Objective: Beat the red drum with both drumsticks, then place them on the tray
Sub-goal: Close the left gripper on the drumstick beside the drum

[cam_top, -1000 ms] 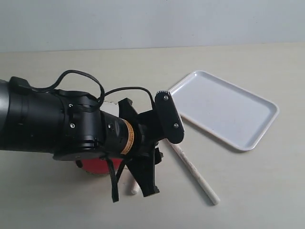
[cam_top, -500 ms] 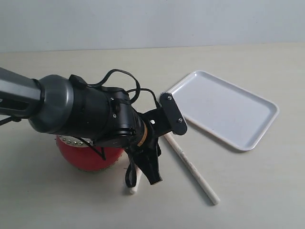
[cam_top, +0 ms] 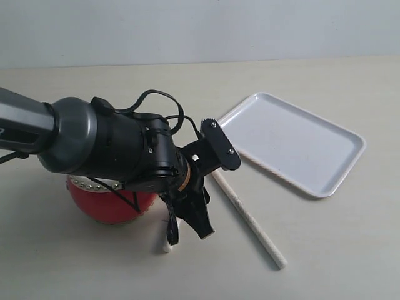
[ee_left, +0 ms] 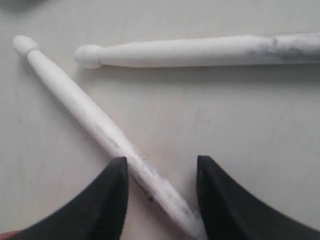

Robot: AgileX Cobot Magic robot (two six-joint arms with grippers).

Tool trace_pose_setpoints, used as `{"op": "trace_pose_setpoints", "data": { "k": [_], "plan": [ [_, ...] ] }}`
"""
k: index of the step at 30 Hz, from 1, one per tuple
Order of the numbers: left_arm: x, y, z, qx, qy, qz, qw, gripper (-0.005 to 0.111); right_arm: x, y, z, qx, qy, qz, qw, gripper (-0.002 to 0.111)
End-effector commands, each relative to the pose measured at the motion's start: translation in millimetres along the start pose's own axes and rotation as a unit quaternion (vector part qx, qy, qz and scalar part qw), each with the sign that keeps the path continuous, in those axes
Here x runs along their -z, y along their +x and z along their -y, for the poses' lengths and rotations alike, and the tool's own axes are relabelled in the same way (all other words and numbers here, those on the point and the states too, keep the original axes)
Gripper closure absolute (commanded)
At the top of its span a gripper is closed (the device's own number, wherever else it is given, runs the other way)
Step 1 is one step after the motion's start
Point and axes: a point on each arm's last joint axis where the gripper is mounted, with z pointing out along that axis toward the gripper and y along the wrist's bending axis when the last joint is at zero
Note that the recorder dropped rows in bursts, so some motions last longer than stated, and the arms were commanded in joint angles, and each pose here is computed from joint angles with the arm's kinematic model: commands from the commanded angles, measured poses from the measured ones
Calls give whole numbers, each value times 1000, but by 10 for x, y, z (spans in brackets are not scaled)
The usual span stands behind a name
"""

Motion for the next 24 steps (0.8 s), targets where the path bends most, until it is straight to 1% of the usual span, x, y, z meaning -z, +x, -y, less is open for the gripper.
{"op": "trace_pose_setpoints", "data": {
  "k": [1, 3, 7, 11, 15, 20, 24],
  "plan": [
    [-10, 21, -27, 31, -4, -12, 999, 55, -1, 8, 5, 3, 4, 3, 1000, 108],
    [-13, 25, -40, 33, -5, -12, 999, 53, -1, 8, 5, 3, 4, 3, 1000, 108],
    [-23, 42, -92, 41, -7, -15, 999, 53, -1, 8, 5, 3, 4, 3, 1000, 108],
    [-24, 43, -104, 49, -11, -14, 999, 53, -1, 8, 5, 3, 4, 3, 1000, 108],
    [-24, 48, -106, 70, -12, -17, 997, 53, -1, 8, 5, 3, 4, 3, 1000, 108],
    [-23, 104, -120, 73, -23, -46, 996, 53, -1, 8, 5, 3, 4, 3, 1000, 108],
    [-18, 135, -130, 90, -31, -63, 993, 53, -1, 8, 5, 3, 4, 3, 1000, 108]
  ]
}}
